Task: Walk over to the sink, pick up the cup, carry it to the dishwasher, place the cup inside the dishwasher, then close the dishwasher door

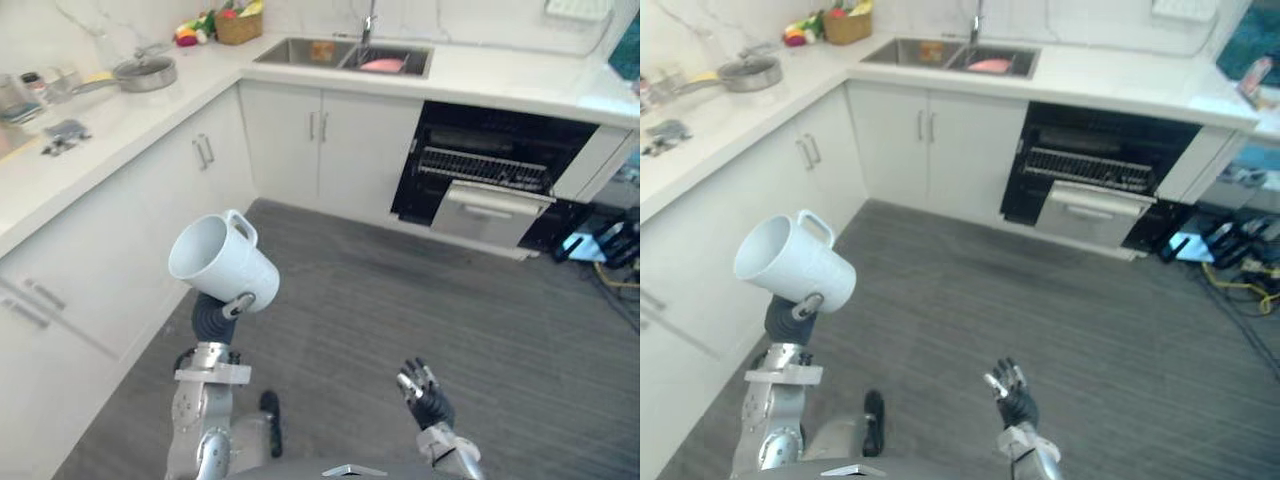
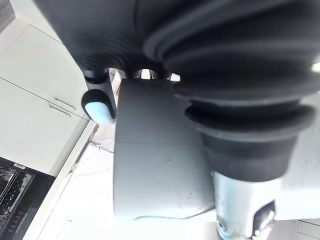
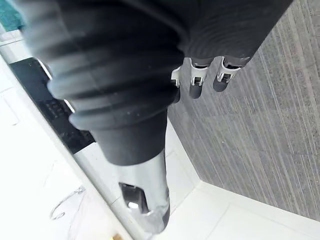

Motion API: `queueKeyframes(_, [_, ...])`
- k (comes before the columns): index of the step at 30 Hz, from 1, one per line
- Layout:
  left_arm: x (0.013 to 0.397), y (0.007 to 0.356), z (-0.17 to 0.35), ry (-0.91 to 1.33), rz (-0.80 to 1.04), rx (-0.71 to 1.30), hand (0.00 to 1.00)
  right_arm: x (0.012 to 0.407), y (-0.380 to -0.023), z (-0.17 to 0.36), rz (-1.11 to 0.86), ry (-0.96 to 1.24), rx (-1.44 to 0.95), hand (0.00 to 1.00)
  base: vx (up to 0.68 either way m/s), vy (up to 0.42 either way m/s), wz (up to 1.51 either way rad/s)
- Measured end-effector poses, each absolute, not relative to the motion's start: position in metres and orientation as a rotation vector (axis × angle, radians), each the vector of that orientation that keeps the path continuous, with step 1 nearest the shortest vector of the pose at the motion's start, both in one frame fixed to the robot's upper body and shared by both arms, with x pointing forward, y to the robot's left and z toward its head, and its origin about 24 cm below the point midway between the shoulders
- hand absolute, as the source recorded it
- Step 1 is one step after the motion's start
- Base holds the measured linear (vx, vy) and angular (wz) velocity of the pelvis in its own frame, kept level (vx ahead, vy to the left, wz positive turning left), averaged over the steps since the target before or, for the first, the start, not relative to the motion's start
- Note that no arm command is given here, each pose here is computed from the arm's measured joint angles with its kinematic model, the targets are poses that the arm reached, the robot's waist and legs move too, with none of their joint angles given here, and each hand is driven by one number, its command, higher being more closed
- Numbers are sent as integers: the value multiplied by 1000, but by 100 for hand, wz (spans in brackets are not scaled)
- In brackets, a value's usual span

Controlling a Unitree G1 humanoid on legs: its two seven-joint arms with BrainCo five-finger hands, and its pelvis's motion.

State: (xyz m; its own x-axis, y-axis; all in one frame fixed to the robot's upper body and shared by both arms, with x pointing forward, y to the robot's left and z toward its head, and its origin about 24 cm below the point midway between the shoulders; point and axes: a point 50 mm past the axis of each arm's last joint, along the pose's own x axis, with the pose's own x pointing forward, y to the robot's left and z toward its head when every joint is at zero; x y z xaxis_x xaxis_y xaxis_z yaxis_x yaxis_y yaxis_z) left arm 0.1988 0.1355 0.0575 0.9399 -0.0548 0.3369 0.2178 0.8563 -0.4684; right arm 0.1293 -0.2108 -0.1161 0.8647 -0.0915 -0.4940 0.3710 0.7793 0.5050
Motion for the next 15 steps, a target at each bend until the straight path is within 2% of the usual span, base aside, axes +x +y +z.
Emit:
queueKeyframes(5, [211, 144, 67, -347, -207, -510, 100, 121, -222, -117, -480, 409, 662, 0, 578, 287, 11])
queueKeyframes(8, [209, 130, 66, -313, -257, -522, 100, 140, -225, -95, -526, 283, 602, 0, 460, 240, -12])
queueKeyframes(11, [207, 121, 78, -341, -315, -490, 100, 154, -219, -67, -579, 128, 589, 0, 458, 116, -33])
queueKeyframes(15, [206, 122, 81, -357, -303, -471, 100, 154, -229, -32, -628, -63, 551, 0, 480, -9, -26])
